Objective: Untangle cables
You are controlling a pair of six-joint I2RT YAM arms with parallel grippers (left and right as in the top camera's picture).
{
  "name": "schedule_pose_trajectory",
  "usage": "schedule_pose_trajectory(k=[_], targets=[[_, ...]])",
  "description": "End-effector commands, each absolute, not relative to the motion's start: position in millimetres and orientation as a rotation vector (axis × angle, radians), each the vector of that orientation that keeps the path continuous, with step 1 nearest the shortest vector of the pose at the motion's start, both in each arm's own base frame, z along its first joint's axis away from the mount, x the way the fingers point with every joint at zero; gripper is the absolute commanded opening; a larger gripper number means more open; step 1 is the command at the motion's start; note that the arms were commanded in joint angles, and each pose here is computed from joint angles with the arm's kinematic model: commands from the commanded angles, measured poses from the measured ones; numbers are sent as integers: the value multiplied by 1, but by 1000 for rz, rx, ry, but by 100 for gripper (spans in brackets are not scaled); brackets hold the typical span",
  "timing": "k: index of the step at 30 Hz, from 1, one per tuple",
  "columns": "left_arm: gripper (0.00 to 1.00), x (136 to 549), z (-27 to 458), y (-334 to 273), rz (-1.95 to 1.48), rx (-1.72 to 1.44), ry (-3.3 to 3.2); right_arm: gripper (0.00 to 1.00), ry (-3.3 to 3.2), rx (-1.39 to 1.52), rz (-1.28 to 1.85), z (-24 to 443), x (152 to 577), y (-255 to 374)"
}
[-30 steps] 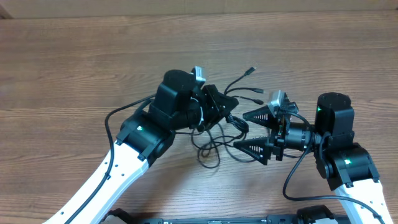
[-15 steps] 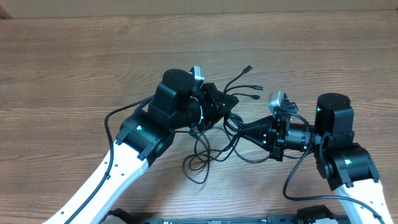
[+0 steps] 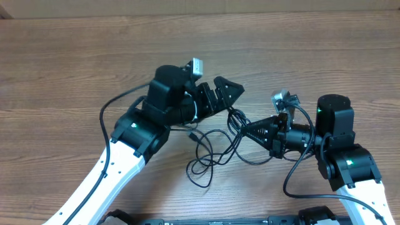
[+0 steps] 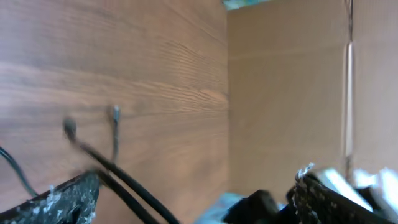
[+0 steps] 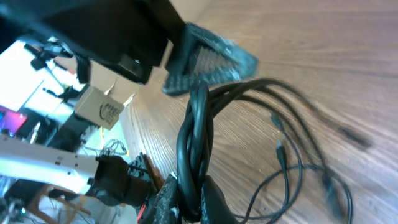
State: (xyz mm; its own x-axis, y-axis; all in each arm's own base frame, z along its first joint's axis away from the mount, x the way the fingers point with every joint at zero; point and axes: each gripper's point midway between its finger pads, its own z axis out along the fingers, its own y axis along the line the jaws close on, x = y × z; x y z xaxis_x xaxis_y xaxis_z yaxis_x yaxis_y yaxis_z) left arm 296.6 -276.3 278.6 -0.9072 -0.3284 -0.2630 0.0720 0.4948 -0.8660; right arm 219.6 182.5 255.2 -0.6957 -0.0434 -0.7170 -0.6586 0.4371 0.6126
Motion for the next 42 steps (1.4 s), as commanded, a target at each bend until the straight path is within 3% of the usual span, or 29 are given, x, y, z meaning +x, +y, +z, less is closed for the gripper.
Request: schedule_pose_trajectory(k=[1,2,4,5,9,13,16,20,24,27,38,42], targets=[[96,289,289,-277,-1303,106,2281,4,2089,-526,1260,256,222,180],[90,287,288,-277,-1287,147,2277,4,2090,-526,1261,256,222,180],[68,281,285,-278,-1248,298,2255,4,2090,-526,1261,256,222,180],[64,277,283,-279,-1229,382,2241,4,2089,-527,1264,257,221,180],[64,271,276,-277,-1169,509,2229,4,2074,-550,1307,260,216,183],[54,269,276,-278,-1170,556,2212,4,2063,-565,1337,262,213,185],[42,269,276,-279,-1166,564,2209,4,2052,-579,1359,265,210,186],[14,268,276,-279,-1169,566,2209,4,2043,-580,1379,267,209,187],[13,264,278,-281,-1199,584,2205,4,2036,-578,1377,269,211,188],[6,257,281,-285,-1228,665,2171,4,2033,-574,1378,270,211,188],[31,240,276,-285,-1273,767,2177,4,2036,-514,1371,274,221,187],[34,241,275,-285,-1264,769,2174,4,1967,-598,1457,286,210,193]])
